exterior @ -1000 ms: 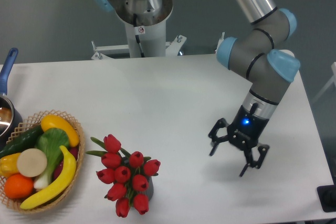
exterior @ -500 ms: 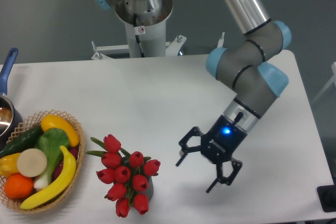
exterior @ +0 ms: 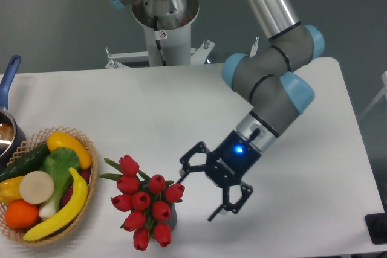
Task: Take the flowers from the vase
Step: 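Move the open gripper toward the red tulips and lower around their stems, then close the gripper on the tulip stems above the vase rim, then lift the tulip bunch up out of the dark vase and away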
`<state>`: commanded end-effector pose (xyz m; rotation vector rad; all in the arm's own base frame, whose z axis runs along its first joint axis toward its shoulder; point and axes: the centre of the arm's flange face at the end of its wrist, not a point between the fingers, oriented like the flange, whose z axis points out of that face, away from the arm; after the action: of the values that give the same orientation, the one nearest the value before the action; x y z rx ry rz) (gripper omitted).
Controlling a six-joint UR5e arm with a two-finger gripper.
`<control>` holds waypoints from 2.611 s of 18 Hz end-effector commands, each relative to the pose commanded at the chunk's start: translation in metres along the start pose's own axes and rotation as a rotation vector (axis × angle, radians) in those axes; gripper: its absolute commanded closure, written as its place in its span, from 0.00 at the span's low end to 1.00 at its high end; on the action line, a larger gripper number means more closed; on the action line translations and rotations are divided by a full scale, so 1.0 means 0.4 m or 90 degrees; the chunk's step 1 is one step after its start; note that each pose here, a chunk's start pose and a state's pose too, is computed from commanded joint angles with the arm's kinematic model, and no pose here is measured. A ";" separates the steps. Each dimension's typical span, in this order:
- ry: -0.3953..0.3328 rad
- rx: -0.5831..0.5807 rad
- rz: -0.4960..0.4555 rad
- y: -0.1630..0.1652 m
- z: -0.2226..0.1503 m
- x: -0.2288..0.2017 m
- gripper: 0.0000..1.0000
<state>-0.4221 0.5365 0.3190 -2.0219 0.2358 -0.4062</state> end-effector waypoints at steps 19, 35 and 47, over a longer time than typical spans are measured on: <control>0.039 -0.013 0.016 -0.020 0.092 0.081 1.00; 0.001 0.078 -0.022 -0.197 -0.123 0.119 1.00; 0.022 0.171 -0.045 -0.329 -0.251 0.094 1.00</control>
<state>-0.4267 0.5029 0.4853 -1.7635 0.1241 -0.4906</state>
